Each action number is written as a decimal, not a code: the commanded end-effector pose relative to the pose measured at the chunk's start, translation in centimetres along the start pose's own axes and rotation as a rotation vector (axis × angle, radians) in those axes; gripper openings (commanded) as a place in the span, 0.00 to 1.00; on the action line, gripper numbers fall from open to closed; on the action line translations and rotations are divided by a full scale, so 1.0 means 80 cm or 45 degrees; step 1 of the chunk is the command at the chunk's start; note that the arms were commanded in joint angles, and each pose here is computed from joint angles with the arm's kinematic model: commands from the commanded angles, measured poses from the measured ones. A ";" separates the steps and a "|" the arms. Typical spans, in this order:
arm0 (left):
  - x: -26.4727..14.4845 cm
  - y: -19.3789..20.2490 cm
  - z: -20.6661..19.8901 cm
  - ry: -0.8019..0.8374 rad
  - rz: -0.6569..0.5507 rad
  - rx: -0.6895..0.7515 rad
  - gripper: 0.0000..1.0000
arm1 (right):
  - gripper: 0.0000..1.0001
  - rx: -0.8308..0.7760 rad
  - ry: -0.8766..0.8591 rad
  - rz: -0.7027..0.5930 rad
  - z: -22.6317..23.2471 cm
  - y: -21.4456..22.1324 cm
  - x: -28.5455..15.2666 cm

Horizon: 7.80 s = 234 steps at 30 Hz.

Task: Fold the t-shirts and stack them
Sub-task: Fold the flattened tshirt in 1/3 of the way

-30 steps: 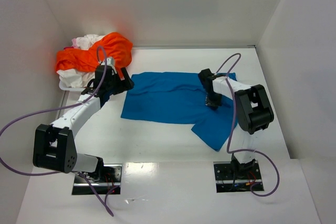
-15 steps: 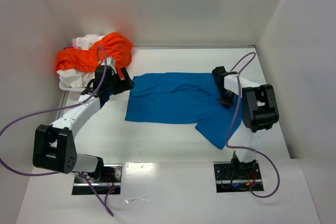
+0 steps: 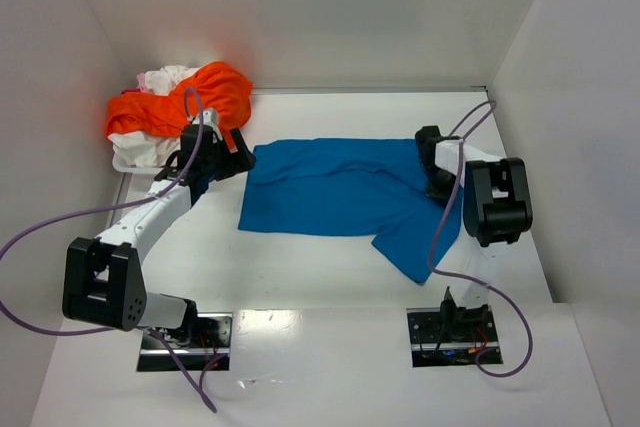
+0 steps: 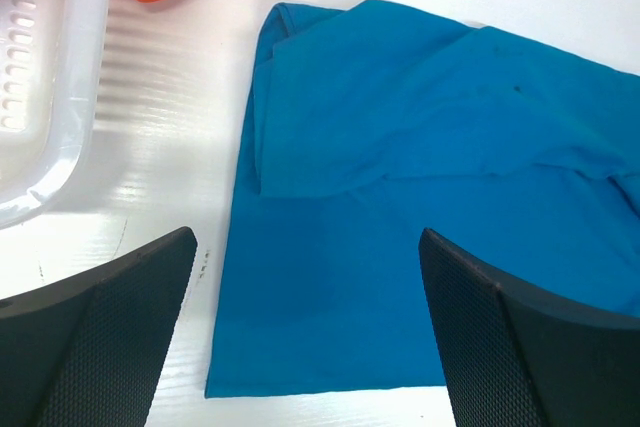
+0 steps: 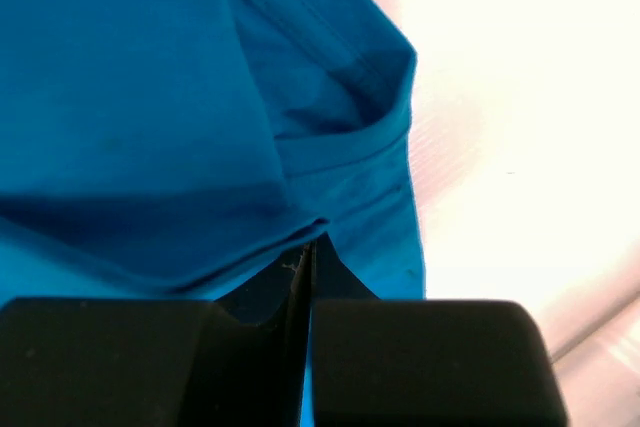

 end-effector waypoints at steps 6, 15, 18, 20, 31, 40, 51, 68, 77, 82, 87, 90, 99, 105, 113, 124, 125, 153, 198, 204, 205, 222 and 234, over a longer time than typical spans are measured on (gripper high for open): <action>-0.001 -0.008 -0.005 0.036 -0.041 -0.021 1.00 | 0.00 -0.030 0.160 -0.015 -0.006 -0.011 0.037; 0.000 -0.009 -0.009 0.062 -0.032 -0.020 1.00 | 0.00 0.153 0.189 -0.078 -0.048 -0.049 0.038; 0.000 -0.009 -0.009 0.062 -0.032 -0.020 1.00 | 0.00 0.225 0.202 -0.128 -0.057 -0.069 0.037; 0.000 -0.008 -0.011 0.073 -0.029 -0.020 1.00 | 0.00 0.272 0.156 -0.147 -0.059 -0.080 0.029; 0.025 -0.032 -0.027 0.184 -0.024 0.017 1.00 | 0.52 0.321 -0.736 -0.406 0.017 -0.106 -0.142; 0.085 -0.032 -0.048 0.348 0.107 0.063 0.99 | 0.54 0.180 -1.265 -0.424 0.089 -0.076 -0.229; 0.135 -0.014 -0.052 0.430 0.227 0.082 0.95 | 0.42 -0.043 -1.322 -0.377 0.193 -0.034 -0.243; 0.168 0.011 -0.044 0.462 0.326 0.047 0.74 | 0.37 -0.231 -1.305 -0.312 0.320 0.010 -0.238; 0.174 0.008 -0.038 0.412 0.339 0.070 0.68 | 0.37 -0.257 -1.330 -0.280 0.346 0.018 -0.238; 0.190 0.011 -0.037 0.410 0.345 0.058 0.60 | 0.37 -0.288 -1.342 -0.285 0.352 0.028 -0.241; 0.199 0.005 -0.036 0.396 0.330 0.062 0.55 | 0.37 -0.344 -1.354 -0.245 0.366 0.052 -0.241; 0.205 0.003 -0.035 0.380 0.337 0.061 0.54 | 0.38 -0.380 -1.365 -0.247 0.376 0.063 -0.244; 0.218 0.001 -0.033 0.369 0.314 0.056 0.34 | 0.38 -0.404 -1.361 -0.223 0.378 0.073 -0.242; 0.224 -0.001 -0.034 0.368 0.313 0.045 0.21 | 0.38 -0.429 -1.355 -0.197 0.384 0.087 -0.231; 0.226 -0.029 -0.014 0.243 0.204 0.017 0.00 | 0.24 -0.438 -1.353 -0.181 0.389 0.091 -0.225; 0.220 -0.065 0.002 0.250 0.100 0.013 0.09 | 0.07 -0.462 -1.298 -0.133 0.385 0.106 -0.200; 0.219 -0.064 0.001 0.264 0.102 0.028 0.11 | 0.07 -0.462 -1.298 -0.133 0.385 0.106 -0.200; 0.218 -0.062 -0.003 0.308 0.111 0.053 0.26 | 0.32 -0.504 -1.041 -0.289 0.402 0.095 -0.177; 0.164 -0.048 0.006 0.228 0.128 -0.018 0.60 | 0.00 -0.481 -1.038 -0.239 0.340 0.119 -0.194; 0.168 -0.016 -0.018 0.341 0.252 -0.042 0.49 | 0.00 -0.487 -1.046 -0.251 0.341 0.117 -0.197; 0.172 -0.007 -0.016 0.334 0.270 -0.060 0.49 | 0.00 -0.487 -1.046 -0.251 0.341 0.117 -0.197; 0.184 0.026 -0.006 0.309 0.352 -0.093 0.62 | 0.00 -0.508 -1.028 -0.243 0.346 0.121 -0.187; 0.188 0.019 -0.025 0.468 0.326 -0.110 0.43 | 0.01 -0.508 -1.028 -0.243 0.346 0.121 -0.187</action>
Point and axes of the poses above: each gripper's point midway between its finger pads, its own x axis out along the fingers, its own z axis along the line the jaws close on, y = z × x, the point moved 4 cm from there along -x, back along the fingers, and after that the axes turned 9 degrees about x, right-handed, at the moved point
